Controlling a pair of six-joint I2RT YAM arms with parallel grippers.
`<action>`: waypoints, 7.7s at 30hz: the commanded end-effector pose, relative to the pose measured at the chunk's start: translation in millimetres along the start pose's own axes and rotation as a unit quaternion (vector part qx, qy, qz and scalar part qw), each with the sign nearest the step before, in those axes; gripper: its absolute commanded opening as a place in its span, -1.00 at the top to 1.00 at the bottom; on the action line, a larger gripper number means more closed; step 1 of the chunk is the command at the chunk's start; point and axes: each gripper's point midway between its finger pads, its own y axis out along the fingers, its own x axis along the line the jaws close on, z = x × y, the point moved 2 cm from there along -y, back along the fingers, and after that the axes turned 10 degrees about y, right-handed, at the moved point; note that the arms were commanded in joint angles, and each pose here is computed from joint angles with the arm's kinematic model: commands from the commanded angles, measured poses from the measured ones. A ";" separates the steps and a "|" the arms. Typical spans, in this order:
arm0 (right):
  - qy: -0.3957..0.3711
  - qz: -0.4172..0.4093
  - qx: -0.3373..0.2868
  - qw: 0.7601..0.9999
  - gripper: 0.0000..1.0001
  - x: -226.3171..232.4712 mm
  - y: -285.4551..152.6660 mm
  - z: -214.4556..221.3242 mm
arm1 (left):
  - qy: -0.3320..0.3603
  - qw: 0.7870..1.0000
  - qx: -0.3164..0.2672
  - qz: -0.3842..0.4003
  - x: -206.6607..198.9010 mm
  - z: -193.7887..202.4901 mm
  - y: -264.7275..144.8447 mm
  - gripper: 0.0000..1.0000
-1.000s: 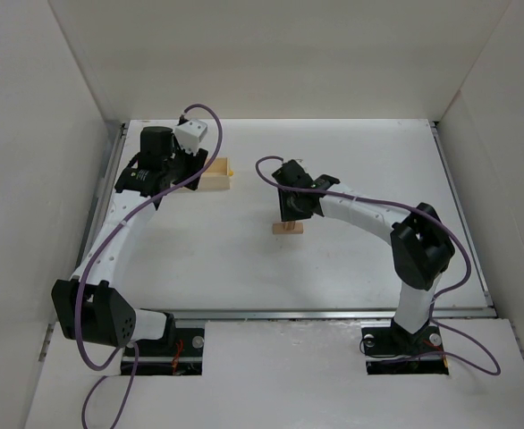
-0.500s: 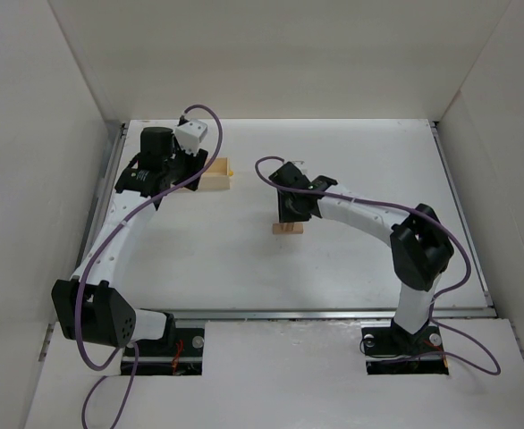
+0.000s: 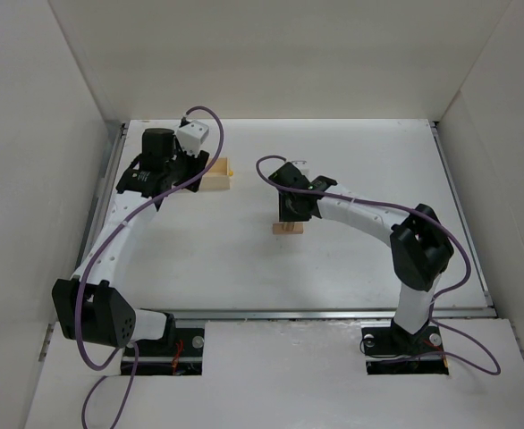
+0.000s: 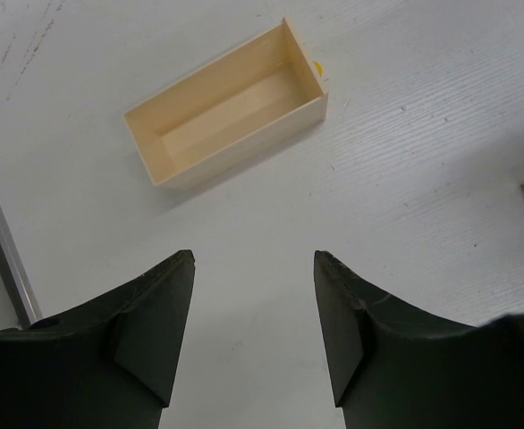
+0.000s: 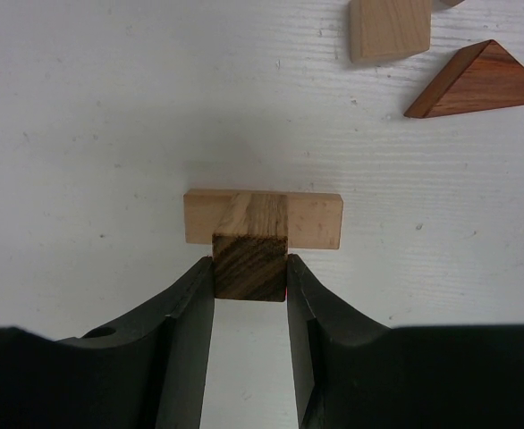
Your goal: Build the wood block tower
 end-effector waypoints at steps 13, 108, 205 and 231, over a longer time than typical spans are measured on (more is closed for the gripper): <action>0.012 -0.019 -0.023 0.999 0.64 11.6 -9.6 -10.7 | 0.005 0.999 -0.035 -0.010 2.4 -14.2 -11.6 -0.06; -0.093 -0.021 0.037 0.995 -0.20 -37.7 76.7 -82.0 | -0.060 0.995 0.022 -0.082 17.5 13.2 13.3 -0.98; 0.057 -0.054 -0.029 0.996 1.00 -36.3 -53.3 -25.9 | 0.242 0.928 -0.263 0.110 -113.7 -33.2 -73.3 -0.79; 0.039 -0.022 0.037 0.998 1.00 -42.4 14.6 3.1 | 0.215 0.943 -0.243 0.078 -107.2 -14.1 -68.2 -0.82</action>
